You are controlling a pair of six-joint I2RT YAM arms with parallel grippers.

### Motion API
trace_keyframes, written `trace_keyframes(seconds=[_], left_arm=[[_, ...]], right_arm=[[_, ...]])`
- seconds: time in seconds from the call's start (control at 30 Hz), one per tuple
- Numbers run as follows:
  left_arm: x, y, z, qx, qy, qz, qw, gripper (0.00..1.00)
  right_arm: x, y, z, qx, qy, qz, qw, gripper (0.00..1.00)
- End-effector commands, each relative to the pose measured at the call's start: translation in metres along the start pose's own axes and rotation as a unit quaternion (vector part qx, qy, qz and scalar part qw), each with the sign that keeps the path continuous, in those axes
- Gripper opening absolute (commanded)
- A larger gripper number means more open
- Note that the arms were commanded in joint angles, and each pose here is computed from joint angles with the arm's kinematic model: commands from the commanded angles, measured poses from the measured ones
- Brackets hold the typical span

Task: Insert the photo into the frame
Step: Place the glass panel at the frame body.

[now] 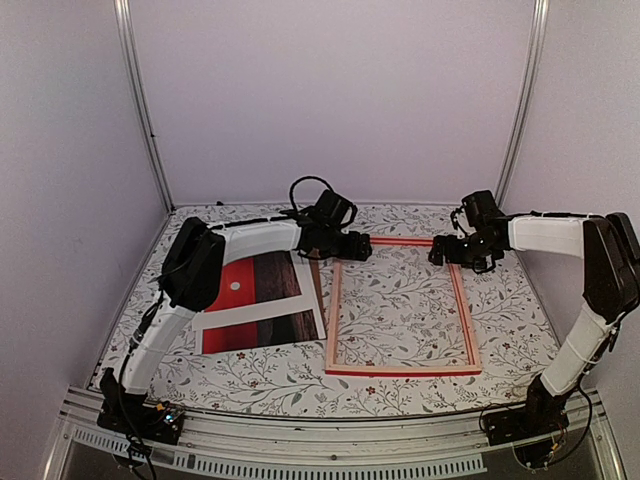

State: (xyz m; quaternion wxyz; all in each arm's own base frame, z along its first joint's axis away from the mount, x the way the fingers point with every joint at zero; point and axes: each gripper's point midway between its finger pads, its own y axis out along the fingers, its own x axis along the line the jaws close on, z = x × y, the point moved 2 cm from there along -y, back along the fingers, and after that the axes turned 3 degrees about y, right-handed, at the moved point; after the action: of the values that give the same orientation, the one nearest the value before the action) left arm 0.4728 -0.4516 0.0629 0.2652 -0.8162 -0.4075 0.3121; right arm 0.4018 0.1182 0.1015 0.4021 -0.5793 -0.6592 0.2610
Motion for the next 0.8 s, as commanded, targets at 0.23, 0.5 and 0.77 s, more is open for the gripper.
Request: trace_keyframes(seconds=[0.23, 0.5, 0.77], left_arm=[[0.006, 0.012, 0.028, 0.045, 0.016, -0.049, 0.998, 0.87], [0.0, 0.013, 0.051, 0.077, 0.056, -0.082, 0.992, 0.85], [-0.005, 0.009, 0.066, 0.098, 0.076, -0.101, 0.987, 0.85]], right_arm=[[0.0, 0.006, 0.006, 0.01, 0.0, -0.004, 1.0, 0.99], [0.0, 0.008, 0.01, 0.014, 0.0, -0.007, 1.0, 0.99], [0.002, 0.007, 0.009, 0.012, 0.0, -0.013, 1.0, 0.99]])
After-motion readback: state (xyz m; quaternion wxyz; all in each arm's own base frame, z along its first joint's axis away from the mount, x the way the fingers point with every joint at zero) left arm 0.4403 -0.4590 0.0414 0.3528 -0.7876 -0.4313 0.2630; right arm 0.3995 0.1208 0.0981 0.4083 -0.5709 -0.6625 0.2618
